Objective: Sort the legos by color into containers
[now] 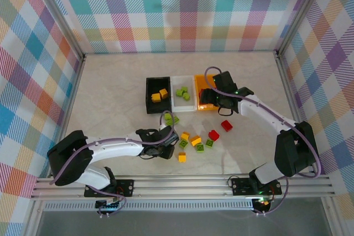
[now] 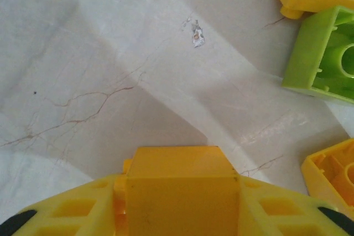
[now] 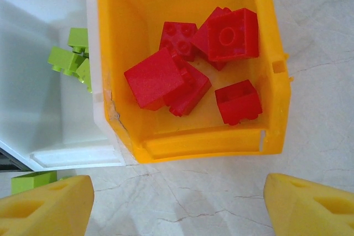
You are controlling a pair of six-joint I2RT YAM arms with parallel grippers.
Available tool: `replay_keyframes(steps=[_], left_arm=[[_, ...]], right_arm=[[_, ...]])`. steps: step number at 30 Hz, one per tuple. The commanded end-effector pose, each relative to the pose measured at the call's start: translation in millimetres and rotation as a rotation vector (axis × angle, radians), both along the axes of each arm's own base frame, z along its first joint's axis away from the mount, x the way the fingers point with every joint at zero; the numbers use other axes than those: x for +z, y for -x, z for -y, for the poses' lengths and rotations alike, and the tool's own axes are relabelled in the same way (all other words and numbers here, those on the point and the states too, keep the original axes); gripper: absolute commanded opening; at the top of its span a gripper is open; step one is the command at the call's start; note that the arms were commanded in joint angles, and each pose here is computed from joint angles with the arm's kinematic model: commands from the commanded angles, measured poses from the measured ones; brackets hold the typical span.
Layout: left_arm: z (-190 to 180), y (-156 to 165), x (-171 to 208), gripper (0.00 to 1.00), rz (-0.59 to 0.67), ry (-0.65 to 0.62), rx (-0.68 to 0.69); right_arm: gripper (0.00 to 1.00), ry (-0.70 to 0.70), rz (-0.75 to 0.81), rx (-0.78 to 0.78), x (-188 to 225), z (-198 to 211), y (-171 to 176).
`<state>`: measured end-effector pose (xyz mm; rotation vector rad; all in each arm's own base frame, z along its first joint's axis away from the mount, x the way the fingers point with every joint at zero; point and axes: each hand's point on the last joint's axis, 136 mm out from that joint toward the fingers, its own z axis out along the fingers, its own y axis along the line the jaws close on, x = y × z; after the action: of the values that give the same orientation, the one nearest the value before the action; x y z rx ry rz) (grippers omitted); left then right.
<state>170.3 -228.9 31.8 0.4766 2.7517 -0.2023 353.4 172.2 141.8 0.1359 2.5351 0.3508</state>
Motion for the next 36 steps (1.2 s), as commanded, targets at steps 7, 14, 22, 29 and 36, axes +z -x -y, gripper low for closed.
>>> replay_keyframes(steps=[7, 14, 22, 29, 36], left_arm=[[-41, -91, 119, 0.43, 0.272, 0.203, 0.257], [-37, -191, 134, 0.38, 0.326, 0.183, 0.352], [-31, -266, 106, 0.37, 0.278, 0.095, 0.41], [-26, -281, 97, 0.64, 0.242, 0.09, 0.426], [-5, -260, 181, 0.8, 0.34, 0.34, 0.393]], right_arm=[[0.81, -0.038, 0.018, -0.007, 8, 3, 13], [0.8, -0.029, -0.027, 0.0, -10, 9, 31], [0.8, -0.051, -0.042, 0.031, -9, 13, 54], [0.81, -0.039, -0.084, 0.026, -22, 25, 79], [0.82, 0.066, -0.166, -0.115, -49, 54, 88]])
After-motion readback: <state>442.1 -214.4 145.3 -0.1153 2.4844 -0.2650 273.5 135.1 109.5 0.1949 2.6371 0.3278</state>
